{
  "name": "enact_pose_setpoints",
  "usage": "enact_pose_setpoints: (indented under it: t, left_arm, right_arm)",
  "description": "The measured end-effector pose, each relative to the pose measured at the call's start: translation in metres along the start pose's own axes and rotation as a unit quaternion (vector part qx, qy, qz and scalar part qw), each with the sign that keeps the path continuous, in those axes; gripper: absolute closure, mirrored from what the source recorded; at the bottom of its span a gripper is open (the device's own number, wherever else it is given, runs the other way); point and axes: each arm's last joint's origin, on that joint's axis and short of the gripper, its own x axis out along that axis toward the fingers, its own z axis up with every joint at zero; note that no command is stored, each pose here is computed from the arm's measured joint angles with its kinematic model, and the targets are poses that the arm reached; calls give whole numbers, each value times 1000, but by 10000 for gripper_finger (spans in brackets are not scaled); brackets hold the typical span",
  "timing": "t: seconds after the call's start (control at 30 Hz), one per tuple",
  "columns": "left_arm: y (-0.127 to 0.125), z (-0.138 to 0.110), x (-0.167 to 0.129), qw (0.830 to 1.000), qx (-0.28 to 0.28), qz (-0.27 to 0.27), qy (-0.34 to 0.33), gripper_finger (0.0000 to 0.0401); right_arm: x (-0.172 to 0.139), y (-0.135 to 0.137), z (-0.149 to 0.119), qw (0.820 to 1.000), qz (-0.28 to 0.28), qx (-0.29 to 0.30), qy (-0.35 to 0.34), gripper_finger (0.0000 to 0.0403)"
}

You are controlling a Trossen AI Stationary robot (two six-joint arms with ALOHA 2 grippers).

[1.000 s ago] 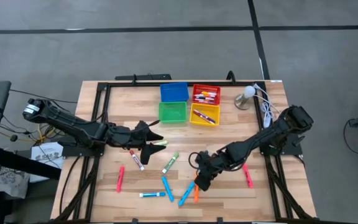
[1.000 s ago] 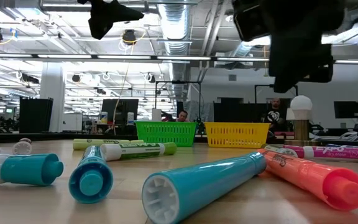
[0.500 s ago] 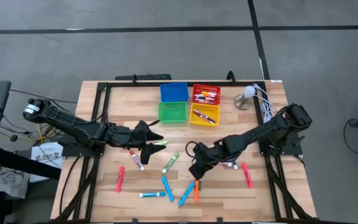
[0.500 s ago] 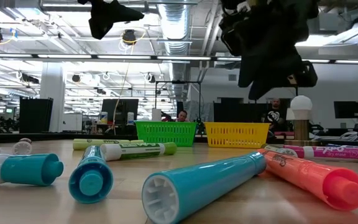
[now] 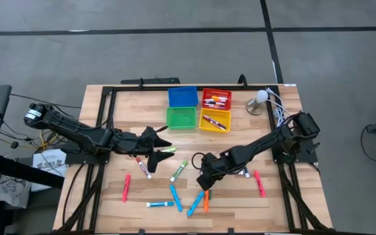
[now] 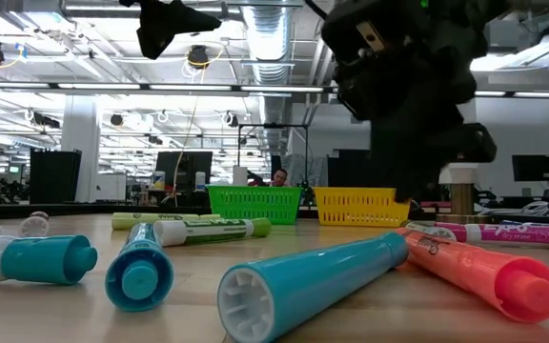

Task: Pick & Place Markers
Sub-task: Put the dark green marker into the yellow bin

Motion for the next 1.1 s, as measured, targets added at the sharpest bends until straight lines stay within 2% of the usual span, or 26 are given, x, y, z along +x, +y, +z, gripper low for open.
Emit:
enact_pose_setpoints:
  t: [0.37,0.77,1.1]
  left_arm:
    - [0,0,0,1000,0,0,0,165]
    - [0,0,0,1000,0,0,0,165]
    - [0,0,0,1000,0,0,0,165]
  right_arm:
    - [0,-5,1,1000,-21,6,7,208]
    - [-1,-6,3,1000,-28,6,-8,206]
    - [5,-19,1,999,-48,26,-1,199]
